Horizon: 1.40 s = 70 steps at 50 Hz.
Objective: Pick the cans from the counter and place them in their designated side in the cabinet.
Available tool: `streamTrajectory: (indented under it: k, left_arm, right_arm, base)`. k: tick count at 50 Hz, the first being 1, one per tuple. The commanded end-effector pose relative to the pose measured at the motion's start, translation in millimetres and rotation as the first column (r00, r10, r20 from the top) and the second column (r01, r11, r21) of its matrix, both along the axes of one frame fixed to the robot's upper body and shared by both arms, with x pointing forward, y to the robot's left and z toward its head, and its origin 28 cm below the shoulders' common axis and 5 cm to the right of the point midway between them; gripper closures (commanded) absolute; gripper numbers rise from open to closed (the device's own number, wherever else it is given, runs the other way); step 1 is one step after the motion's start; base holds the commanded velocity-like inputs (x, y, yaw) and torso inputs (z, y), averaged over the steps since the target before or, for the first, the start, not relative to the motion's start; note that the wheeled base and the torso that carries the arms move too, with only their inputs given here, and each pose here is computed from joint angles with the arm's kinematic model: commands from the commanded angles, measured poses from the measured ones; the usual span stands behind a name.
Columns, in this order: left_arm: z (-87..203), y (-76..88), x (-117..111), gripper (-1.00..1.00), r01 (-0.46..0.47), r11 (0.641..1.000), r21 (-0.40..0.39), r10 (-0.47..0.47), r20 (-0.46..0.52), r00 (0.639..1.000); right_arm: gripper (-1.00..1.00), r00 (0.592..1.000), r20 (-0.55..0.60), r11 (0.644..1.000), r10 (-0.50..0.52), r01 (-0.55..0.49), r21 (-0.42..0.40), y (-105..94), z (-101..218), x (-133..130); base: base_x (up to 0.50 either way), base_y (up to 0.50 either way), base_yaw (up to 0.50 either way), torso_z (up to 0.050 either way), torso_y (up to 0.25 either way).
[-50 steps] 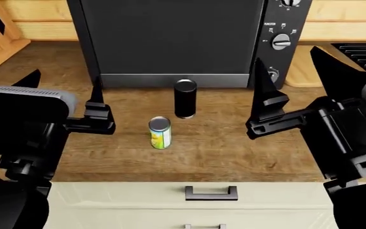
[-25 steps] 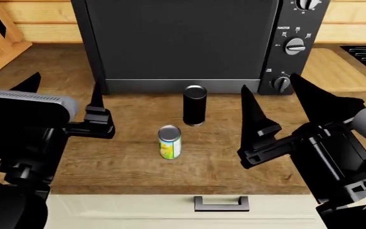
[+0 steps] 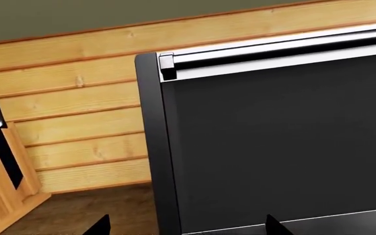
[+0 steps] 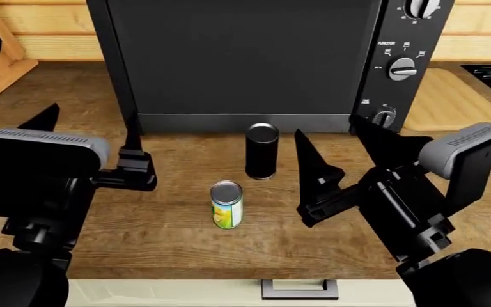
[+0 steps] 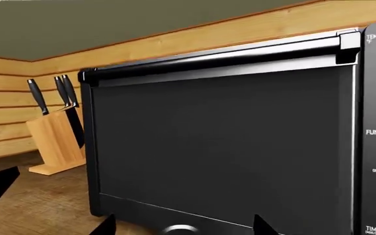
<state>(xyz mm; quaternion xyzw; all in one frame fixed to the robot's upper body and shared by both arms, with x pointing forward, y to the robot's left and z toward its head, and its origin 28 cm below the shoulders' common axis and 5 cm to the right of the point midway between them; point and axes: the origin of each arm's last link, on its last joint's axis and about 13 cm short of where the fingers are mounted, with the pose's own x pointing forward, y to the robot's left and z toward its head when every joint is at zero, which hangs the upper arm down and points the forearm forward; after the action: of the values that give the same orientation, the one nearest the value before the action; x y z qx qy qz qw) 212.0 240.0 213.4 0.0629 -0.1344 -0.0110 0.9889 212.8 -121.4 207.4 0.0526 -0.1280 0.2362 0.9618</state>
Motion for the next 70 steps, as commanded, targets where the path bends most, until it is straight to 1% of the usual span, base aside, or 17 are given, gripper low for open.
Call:
streamTrajectory:
  k: [1, 4, 11, 21, 25, 29, 37, 46, 49, 52, 58, 64, 70]
  left_arm:
    - [-2.5, -0.2, 1.0, -1.00, 0.000, 1.000, 0.003, 0.000, -0.003, 1.000]
    - [-2.7, -0.3, 1.1, -1.00, 0.000, 1.000, 0.004, 0.000, -0.004, 1.000]
    - [-3.6, 1.2, 1.3, -1.00, -0.010, 1.000, -0.003, 0.010, -0.005, 1.000]
    - [-7.4, 0.7, 2.4, -1.00, -0.005, 1.000, -0.003, 0.005, -0.013, 1.000]
    - [-9.1, 1.3, 3.1, -1.00, -0.006, 1.000, -0.004, 0.006, -0.016, 1.000]
    - [-10.4, 1.5, 3.4, -1.00, -0.008, 1.000, -0.005, 0.008, -0.017, 1.000]
    - [-10.7, 1.8, 3.8, -1.00, -0.008, 1.000, -0.008, 0.008, -0.016, 1.000]
    - [-11.9, 2.4, 3.4, -1.00, -0.007, 1.000, -0.008, 0.007, -0.008, 1.000]
    - [-11.3, 2.0, 1.5, -1.00, 0.029, 0.999, -0.031, -0.029, 0.020, 0.999]
    - [-10.7, 2.9, -0.8, -1.00, 0.045, 0.998, -0.050, -0.043, 0.042, 0.998]
    - [-10.3, 3.9, -0.5, -1.00, 0.051, 0.997, -0.065, -0.047, 0.053, 0.997]
    - [-9.4, 4.3, -0.8, -1.00, 0.049, 0.996, -0.074, -0.045, 0.056, 0.997]
    - [-9.6, 4.7, -0.4, -1.00, 0.049, 0.996, -0.076, -0.045, 0.054, 0.998]
  right_arm:
    - [-1.00, 0.997, -0.070, 0.998, 0.034, -0.038, -0.058, -1.0, -8.4, 20.2]
    - [-1.00, 0.996, -0.086, 0.997, 0.033, -0.039, -0.074, -1.9, -8.5, 24.7]
    - [-1.00, 0.989, -0.135, 0.990, 0.065, -0.081, -0.117, -0.6, -7.1, 30.5]
    - [-1.00, 0.980, -0.152, 0.972, 0.124, -0.151, -0.181, 6.3, -5.8, 47.7]
    - [-1.00, 0.981, -0.144, 0.971, 0.127, -0.153, -0.185, 6.7, -5.1, 52.4]
    - [-1.00, 0.984, -0.131, 0.976, 0.119, -0.140, -0.167, 5.4, -6.5, 56.1]
    - [-1.00, 0.981, -0.143, 0.979, 0.132, -0.152, -0.138, 13.3, -18.9, 63.4]
    - [-1.00, 0.982, -0.144, 0.983, 0.119, -0.137, -0.126, 21.5, -22.8, 75.8]
    - [-1.00, 0.983, -0.145, 0.983, 0.113, -0.131, -0.125, 22.5, -23.1, 77.4]
    - [-1.00, 0.983, -0.147, 0.984, 0.107, -0.126, -0.128, 22.4, -25.4, 79.9]
    - [-1.00, 0.982, -0.166, 0.979, 0.093, -0.120, -0.162, 23.9, -28.6, 83.9]
    - [-1.00, 0.980, -0.186, 0.969, 0.073, -0.114, -0.220, 27.1, -26.4, 87.9]
    - [-1.00, 0.979, -0.197, 0.963, 0.058, -0.106, -0.246, 30.5, -24.5, 92.3]
  base:
    - [0.00, 0.00, 0.00, 0.000, 0.000]
    - [0.00, 0.00, 0.00, 0.000, 0.000]
    - [0.00, 0.00, 0.00, 0.000, 0.000]
    - [0.00, 0.00, 0.00, 0.000, 0.000]
    - [0.00, 0.00, 0.00, 0.000, 0.000]
    - [0.00, 0.00, 0.00, 0.000, 0.000]
    - [0.00, 0.00, 0.00, 0.000, 0.000]
    - [0.00, 0.00, 0.00, 0.000, 0.000]
    - [0.00, 0.00, 0.00, 0.000, 0.003]
    - [0.00, 0.00, 0.00, 0.000, 0.000]
    - [0.00, 0.00, 0.00, 0.000, 0.000]
    - [0.00, 0.00, 0.00, 0.000, 0.000]
    - [0.00, 0.00, 0.00, 0.000, 0.000]
